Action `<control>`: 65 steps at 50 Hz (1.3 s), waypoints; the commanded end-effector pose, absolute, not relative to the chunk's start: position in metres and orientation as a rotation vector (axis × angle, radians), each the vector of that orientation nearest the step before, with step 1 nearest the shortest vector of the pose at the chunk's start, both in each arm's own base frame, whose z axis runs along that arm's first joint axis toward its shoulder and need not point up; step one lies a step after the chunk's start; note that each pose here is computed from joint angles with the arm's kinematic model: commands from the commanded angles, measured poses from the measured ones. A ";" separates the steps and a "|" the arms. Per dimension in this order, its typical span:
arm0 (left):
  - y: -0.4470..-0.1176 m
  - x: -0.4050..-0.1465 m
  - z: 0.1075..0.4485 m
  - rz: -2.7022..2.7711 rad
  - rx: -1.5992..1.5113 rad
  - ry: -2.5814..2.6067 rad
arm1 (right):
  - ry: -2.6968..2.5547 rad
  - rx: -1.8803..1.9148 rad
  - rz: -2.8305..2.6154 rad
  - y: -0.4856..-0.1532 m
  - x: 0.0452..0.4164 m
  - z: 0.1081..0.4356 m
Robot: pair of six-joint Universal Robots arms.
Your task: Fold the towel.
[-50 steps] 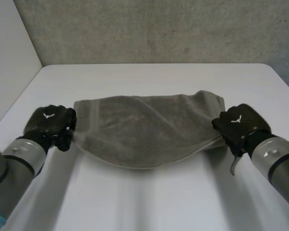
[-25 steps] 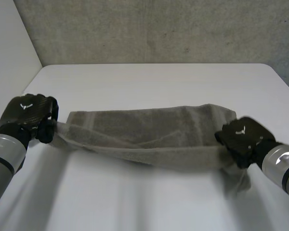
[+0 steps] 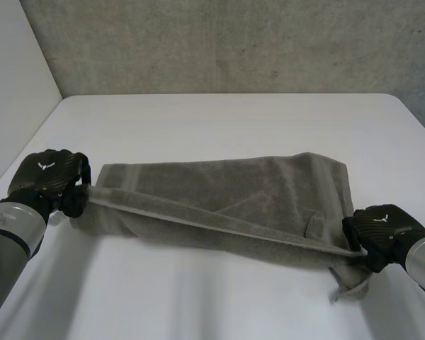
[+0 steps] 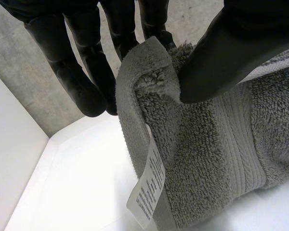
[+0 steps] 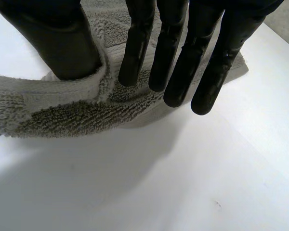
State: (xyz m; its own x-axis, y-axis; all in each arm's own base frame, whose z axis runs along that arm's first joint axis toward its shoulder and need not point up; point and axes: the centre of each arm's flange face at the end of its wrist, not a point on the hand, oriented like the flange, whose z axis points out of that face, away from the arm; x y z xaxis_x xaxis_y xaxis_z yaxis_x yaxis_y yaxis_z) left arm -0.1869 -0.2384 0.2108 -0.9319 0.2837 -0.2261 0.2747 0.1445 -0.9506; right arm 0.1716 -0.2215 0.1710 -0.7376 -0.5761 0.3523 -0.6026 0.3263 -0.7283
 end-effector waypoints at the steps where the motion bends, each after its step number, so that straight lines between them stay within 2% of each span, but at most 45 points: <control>1: -0.239 -0.187 0.217 1.993 -0.574 -2.351 | -2.522 1.109 1.427 -0.219 0.169 0.185; 11: -0.227 -0.184 0.264 2.192 -0.538 -2.181 | -2.265 1.029 1.703 -0.215 0.163 0.260; 15: -0.223 -0.184 0.271 2.223 -0.534 -2.151 | -2.257 1.072 1.717 -0.208 0.167 0.262; 18: -0.222 -0.184 0.270 2.220 -0.533 -2.155 | -2.284 1.130 1.657 -0.205 0.168 0.252; 20: -0.224 -0.183 0.267 2.209 -0.529 -2.169 | -2.290 1.175 1.568 -0.211 0.165 0.241; 24: -0.229 -0.182 0.258 2.175 -0.533 -2.207 | -2.245 1.220 1.528 -0.219 0.164 0.239; 33: -0.253 -0.187 0.227 2.045 -0.569 -2.324 | -2.058 1.221 1.638 -0.249 0.167 0.266; 35: -0.268 -0.190 0.215 2.003 -0.573 -2.368 | -2.037 1.236 1.662 -0.272 0.172 0.255; 38: -0.274 -0.194 0.209 1.981 -0.582 -2.378 | -2.017 1.248 1.676 -0.283 0.176 0.248; 40: -0.291 -0.199 0.198 1.948 -0.582 -2.402 | -1.981 1.281 1.696 -0.302 0.186 0.234; 44: -0.307 -0.204 0.185 1.921 -0.579 -2.429 | -1.957 1.334 1.723 -0.319 0.204 0.219; 46: -0.322 -0.213 0.175 1.929 -0.571 -2.450 | -1.948 1.378 1.732 -0.336 0.219 0.199; 51: -0.345 -0.219 0.161 1.964 -0.517 -2.500 | -1.945 1.390 1.736 -0.362 0.229 0.170; 59: -0.372 -0.225 0.149 2.004 -0.494 -2.500 | -1.807 1.349 1.843 -0.395 0.239 0.146; 65: -0.378 -0.229 0.148 2.017 -0.496 -2.488 | -1.717 1.331 1.899 -0.404 0.242 0.144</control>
